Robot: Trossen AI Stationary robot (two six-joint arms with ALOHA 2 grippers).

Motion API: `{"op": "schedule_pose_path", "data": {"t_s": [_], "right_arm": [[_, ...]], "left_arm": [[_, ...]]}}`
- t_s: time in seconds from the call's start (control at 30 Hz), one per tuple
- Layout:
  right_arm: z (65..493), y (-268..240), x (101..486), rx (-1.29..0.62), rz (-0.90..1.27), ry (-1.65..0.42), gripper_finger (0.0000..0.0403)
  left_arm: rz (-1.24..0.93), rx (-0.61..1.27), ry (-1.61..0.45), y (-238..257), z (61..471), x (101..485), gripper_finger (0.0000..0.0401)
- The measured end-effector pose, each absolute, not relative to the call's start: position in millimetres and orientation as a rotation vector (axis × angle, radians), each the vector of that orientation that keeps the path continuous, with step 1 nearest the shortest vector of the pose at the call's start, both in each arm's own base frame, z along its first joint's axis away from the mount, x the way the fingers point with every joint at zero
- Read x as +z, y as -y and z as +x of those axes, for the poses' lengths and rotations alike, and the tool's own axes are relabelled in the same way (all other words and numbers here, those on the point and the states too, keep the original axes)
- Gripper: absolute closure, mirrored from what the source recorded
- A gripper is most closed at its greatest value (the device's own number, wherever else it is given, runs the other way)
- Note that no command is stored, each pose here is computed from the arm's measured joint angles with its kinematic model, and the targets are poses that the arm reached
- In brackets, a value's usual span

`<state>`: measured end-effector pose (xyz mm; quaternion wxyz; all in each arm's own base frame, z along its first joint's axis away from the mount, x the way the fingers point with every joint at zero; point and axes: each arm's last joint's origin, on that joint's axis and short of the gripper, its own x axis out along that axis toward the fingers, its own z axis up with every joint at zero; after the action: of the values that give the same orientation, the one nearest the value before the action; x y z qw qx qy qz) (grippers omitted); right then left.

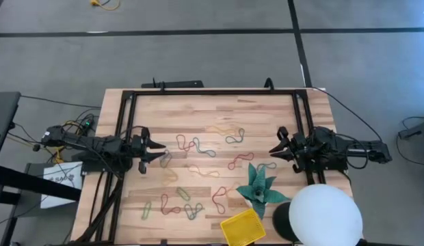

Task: Pick and place items into bin
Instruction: Put the red rubber band into the yellow bin

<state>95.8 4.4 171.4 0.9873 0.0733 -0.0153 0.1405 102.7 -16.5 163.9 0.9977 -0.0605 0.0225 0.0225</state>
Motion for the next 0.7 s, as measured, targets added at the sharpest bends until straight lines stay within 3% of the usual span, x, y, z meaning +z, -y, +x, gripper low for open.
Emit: {"op": "schedule_pose_path", "data": {"t_s": [0.7], "right_arm": [[95.9,-4.0,171.5,0.274,0.164,0.029,0.0347]], "left_arm": [[-0.339,0.047,-0.039,16.5,102.6,165.0,0.0278]]}}
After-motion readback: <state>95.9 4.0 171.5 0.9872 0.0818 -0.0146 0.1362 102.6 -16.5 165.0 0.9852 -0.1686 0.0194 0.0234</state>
